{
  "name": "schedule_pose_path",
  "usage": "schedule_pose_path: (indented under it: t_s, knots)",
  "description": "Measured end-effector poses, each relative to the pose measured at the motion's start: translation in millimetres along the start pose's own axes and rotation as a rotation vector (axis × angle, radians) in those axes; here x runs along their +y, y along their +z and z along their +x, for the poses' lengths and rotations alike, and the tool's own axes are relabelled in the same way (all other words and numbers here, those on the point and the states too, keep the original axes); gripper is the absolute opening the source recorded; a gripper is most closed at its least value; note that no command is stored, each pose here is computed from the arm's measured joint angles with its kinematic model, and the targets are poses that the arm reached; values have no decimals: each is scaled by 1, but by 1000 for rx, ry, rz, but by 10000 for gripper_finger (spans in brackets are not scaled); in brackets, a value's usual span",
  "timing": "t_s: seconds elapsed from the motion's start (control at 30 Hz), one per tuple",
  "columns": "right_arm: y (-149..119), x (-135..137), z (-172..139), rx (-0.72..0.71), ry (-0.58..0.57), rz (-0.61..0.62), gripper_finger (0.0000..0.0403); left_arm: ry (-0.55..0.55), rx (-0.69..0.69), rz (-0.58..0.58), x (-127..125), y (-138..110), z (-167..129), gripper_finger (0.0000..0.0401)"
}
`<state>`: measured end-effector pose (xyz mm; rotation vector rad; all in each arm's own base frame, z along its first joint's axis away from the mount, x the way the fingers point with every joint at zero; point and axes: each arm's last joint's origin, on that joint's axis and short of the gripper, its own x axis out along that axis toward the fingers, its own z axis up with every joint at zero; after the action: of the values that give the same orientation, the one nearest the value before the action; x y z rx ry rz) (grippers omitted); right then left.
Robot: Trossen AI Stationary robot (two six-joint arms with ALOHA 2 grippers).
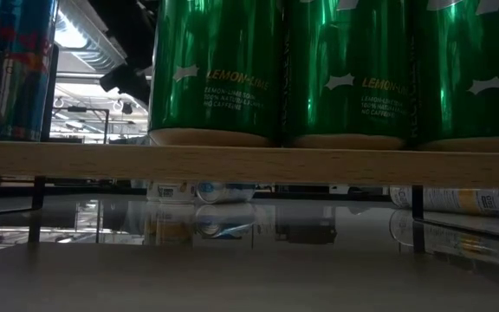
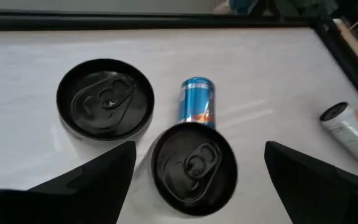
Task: Place canned beverage on shelf
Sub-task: Put the middle white yellow soda can on the shelf
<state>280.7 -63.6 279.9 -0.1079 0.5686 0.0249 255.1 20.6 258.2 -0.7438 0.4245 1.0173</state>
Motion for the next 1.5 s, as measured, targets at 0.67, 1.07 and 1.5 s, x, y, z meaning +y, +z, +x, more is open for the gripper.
schedule_pose_path:
  t_s: [0.67, 1.07, 1.5]
  knots:
    - [0, 0, 0, -1, 0, 0, 372, 53, 8, 63, -10, -22, 24, 349]
    - [0, 0, 0, 0, 1, 0, 372, 97, 25, 32, -12, -36, 41, 349]
    - [0, 0, 0, 0, 0, 0, 372, 106, 16, 32, -11, -36, 41, 275]
